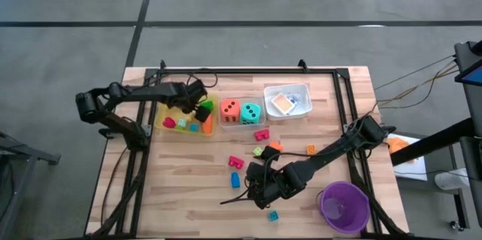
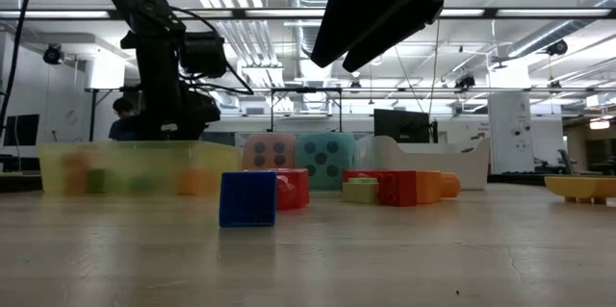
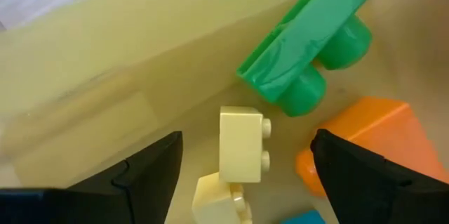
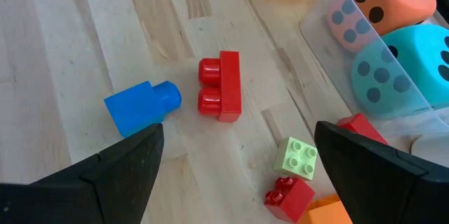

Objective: Pick & Place Toys
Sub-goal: Put the red game piece into the yellow bin

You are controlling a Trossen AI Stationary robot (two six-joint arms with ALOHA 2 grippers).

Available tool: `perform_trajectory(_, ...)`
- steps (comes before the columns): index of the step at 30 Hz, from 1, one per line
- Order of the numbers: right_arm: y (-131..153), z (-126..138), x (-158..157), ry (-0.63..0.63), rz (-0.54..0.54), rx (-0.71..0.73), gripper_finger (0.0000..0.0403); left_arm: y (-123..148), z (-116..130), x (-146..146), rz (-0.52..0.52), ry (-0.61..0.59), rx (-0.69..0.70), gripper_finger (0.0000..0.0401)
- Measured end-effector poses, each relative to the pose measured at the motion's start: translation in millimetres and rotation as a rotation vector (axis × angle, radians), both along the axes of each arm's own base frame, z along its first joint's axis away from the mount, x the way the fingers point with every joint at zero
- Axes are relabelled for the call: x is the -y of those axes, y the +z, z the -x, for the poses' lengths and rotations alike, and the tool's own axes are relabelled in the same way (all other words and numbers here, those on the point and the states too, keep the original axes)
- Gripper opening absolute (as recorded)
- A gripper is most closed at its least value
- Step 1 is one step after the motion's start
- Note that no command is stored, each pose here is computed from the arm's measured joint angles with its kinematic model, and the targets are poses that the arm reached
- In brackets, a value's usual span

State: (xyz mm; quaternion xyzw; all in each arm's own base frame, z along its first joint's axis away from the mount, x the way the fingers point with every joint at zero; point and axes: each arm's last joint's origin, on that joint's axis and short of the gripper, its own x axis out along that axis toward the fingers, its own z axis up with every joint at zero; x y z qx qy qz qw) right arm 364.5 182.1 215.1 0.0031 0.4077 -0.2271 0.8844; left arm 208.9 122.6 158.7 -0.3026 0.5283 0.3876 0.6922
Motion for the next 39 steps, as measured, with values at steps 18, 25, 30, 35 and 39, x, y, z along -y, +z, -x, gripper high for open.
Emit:
perform_trajectory(18,0.4,0.2,1.4,0.014,0.056,-0.007,0.0367,63.4,1.6,59.0,-0.053,-0.285,0.083,0.0312)
perform_trajectory(25,-2.7,10.3,7.9,-0.045,0.095,-0.085,0.0367,81.0,-16.9,137.9,-0.124,-0.67,0.31,0.0312)
perform_trajectory(30,-5.2,24.3,15.9,-0.148,0.124,-0.164,0.0367,78.2,-25.3,176.6,-0.162,-0.823,0.378,0.0312)
perform_trajectory(35,-13.1,31.6,19.8,-0.159,0.133,-0.188,0.0366,68.3,-39.6,191.1,-0.193,-0.892,0.41,0.0312)
perform_trajectory(39,-21.4,42.4,25.1,-0.177,0.106,-0.205,0.0366,51.2,-51.8,193.9,-0.199,-0.925,0.351,0.0311)
